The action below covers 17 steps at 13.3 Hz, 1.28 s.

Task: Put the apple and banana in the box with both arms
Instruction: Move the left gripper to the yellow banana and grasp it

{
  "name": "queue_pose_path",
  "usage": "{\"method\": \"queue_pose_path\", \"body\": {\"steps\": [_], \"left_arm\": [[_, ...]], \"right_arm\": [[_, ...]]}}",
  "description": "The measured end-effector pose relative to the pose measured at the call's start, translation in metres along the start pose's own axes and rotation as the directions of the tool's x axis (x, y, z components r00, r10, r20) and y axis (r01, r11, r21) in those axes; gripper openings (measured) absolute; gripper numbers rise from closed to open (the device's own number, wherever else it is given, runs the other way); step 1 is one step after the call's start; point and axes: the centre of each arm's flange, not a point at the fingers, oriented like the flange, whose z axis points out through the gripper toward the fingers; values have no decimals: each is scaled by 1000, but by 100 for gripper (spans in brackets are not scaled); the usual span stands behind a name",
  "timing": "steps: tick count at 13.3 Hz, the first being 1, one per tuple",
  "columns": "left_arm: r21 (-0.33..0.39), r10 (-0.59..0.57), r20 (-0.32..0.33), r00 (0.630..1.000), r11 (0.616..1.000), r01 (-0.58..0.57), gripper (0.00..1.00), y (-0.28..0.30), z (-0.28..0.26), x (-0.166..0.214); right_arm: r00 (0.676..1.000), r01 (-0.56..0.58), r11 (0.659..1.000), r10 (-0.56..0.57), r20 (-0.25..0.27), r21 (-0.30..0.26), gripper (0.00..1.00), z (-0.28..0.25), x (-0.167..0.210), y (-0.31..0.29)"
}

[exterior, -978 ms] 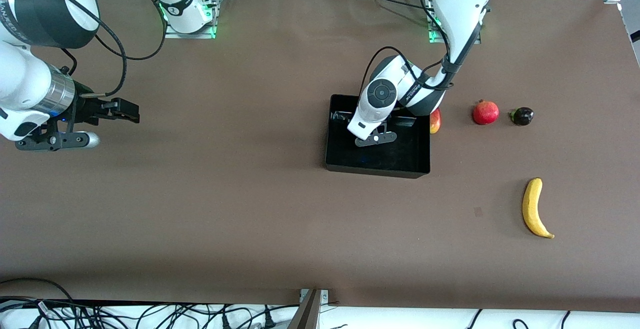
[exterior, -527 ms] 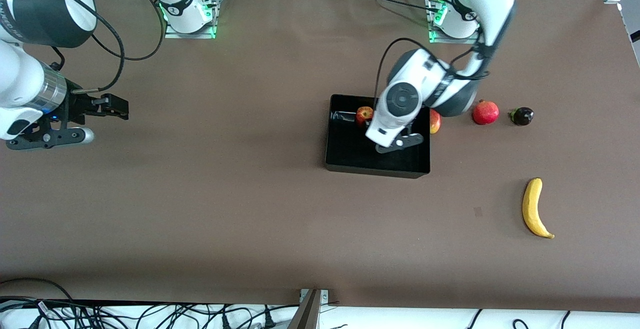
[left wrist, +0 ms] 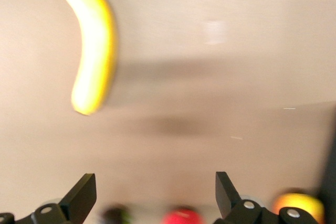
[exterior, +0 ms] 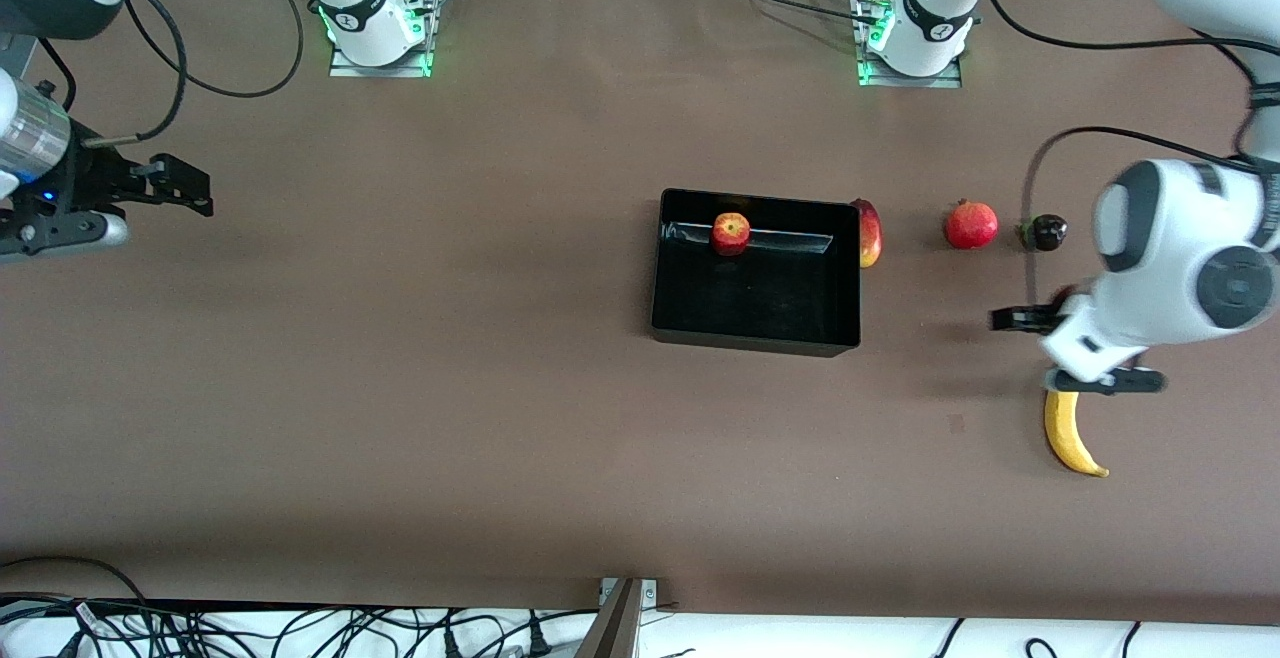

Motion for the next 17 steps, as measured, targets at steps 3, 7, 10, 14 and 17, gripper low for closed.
{"method": "queue_pose_path", "body": {"steps": [3,7,10,14,17], "left_arm": [[17,128,-70,989,992,-127,100,-58,31,11],[42,189,-143,972,982,-185,100,-62,85,33],[52,194,-182,964,981,-188,100,-64,133,44],[54,187,-209,960,982,-179,96,-69,178,48],[46,147,-222,964,989,-140,74,-69,172,51]], "right_arm": [[999,-19,1000,19,-45,-1,100,-1,-22,15],[999,-42,999,42,-8,7,100,-27,-42,25],[999,-47,999,47,3,9,100,-33,-44,30],[999,-37,999,37,19,11,100,-24,-37,27],[999,-37,999,37,22,11,100,-21,-33,28]]}}
